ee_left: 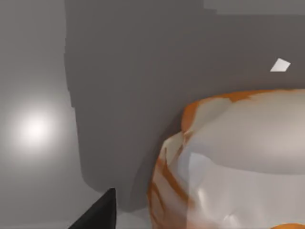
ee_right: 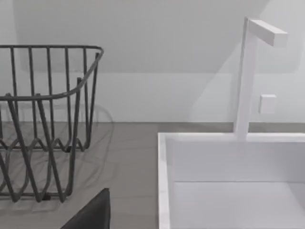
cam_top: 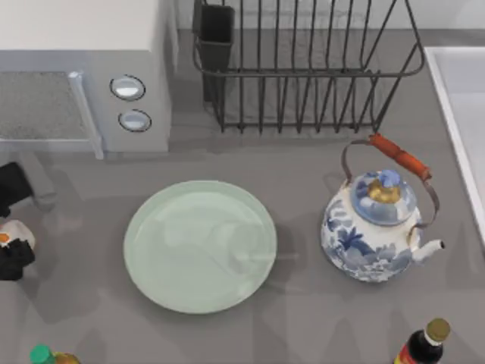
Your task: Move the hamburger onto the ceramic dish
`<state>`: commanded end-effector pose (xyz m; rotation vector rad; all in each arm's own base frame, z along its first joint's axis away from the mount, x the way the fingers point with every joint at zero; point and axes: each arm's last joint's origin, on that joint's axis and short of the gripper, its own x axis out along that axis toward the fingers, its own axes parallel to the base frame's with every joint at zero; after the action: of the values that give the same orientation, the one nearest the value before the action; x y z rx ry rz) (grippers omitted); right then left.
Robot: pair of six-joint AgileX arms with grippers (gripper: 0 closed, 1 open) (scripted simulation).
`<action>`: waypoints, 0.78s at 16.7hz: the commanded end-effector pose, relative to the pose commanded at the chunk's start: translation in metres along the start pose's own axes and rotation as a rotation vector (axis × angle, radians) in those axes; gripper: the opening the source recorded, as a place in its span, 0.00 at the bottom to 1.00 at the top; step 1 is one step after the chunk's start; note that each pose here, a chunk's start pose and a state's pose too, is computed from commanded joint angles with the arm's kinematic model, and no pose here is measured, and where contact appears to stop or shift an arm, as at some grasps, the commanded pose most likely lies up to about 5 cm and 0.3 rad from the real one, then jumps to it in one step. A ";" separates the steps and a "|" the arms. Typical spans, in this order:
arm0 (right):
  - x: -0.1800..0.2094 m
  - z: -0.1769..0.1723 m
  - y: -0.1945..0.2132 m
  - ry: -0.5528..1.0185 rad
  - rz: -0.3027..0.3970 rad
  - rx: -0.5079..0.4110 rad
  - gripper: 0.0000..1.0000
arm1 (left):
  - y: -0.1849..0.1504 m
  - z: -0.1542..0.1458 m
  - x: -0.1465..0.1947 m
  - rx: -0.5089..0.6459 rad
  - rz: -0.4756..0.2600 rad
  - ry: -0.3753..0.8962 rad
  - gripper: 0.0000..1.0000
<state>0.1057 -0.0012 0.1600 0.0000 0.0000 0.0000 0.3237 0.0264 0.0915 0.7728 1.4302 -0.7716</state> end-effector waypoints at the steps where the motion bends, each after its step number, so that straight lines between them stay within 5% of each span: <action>1: 0.000 0.000 0.000 0.000 0.000 0.000 1.00 | 0.000 0.000 0.000 0.000 0.000 0.000 0.32; 5: 0.000 0.000 0.000 0.000 0.000 0.000 1.00 | 0.000 0.000 0.000 0.000 0.000 0.000 0.02; 13: 0.000 0.000 0.000 0.000 0.000 0.000 1.00 | 0.000 0.000 0.000 0.000 0.000 0.000 0.00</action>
<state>0.1057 -0.0012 0.1600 0.0000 0.0000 0.0000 0.3237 0.0264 0.0915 0.7728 1.4302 -0.7716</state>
